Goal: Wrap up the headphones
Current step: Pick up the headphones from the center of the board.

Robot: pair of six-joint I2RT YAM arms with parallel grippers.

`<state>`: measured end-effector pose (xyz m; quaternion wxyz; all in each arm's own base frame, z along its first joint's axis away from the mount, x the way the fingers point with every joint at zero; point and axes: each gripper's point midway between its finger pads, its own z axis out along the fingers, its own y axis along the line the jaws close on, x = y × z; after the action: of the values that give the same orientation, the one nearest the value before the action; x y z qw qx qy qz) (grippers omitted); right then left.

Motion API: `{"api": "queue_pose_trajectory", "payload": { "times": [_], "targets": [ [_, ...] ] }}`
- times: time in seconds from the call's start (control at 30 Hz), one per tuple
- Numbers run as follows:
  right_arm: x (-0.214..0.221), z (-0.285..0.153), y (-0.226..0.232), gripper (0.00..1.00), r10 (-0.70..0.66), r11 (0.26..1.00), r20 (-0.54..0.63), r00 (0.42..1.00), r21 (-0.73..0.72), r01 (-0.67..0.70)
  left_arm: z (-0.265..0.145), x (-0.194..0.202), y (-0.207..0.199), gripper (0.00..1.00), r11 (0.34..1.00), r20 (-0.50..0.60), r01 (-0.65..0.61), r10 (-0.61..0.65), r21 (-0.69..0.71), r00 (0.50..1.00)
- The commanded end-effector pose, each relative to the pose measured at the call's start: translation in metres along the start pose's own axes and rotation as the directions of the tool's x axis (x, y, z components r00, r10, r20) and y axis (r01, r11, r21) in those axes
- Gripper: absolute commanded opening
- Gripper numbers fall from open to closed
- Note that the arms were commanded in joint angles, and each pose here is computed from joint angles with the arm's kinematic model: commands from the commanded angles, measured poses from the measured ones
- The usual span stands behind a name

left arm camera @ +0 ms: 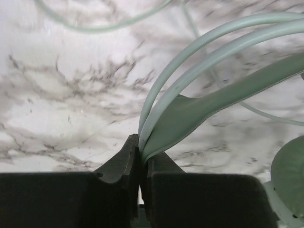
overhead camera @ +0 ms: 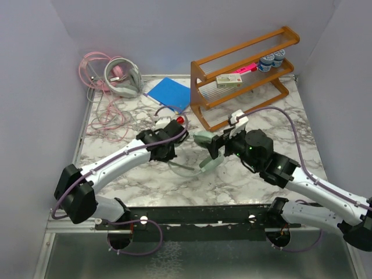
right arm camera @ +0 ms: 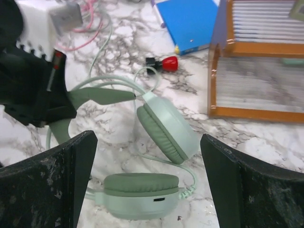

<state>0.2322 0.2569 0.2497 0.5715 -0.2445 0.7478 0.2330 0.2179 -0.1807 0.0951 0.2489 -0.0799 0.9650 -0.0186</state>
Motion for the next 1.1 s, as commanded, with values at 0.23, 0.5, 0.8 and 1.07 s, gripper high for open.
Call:
{"api": "queue_pose_trajectory", "payload": {
  "times": [0.23,0.5,0.8,1.07],
  "targets": [
    [-0.081,-0.069,-0.061,1.00,0.062,0.959,0.229,0.972,0.255,-0.121,-0.156,-0.134,-0.013,0.00,0.967,0.338,-0.245,0.208,0.071,0.918],
    [-0.109,-0.113,-0.059,1.00,0.035,0.978,0.382,0.923,0.178,-0.111,-0.215,-0.175,-0.016,0.00,0.960,0.448,-0.261,0.191,0.100,0.874],
    [-0.068,-0.082,-0.028,1.00,0.008,1.000,0.391,0.920,0.020,-0.017,-0.266,-0.192,-0.031,0.00,0.933,0.513,-0.258,0.099,0.250,0.852],
    [-0.019,-0.047,-0.011,1.00,0.039,0.997,0.424,0.905,-0.076,-0.008,-0.291,-0.184,-0.030,0.00,0.901,0.509,-0.215,-0.007,0.376,0.861]
  ]
}}
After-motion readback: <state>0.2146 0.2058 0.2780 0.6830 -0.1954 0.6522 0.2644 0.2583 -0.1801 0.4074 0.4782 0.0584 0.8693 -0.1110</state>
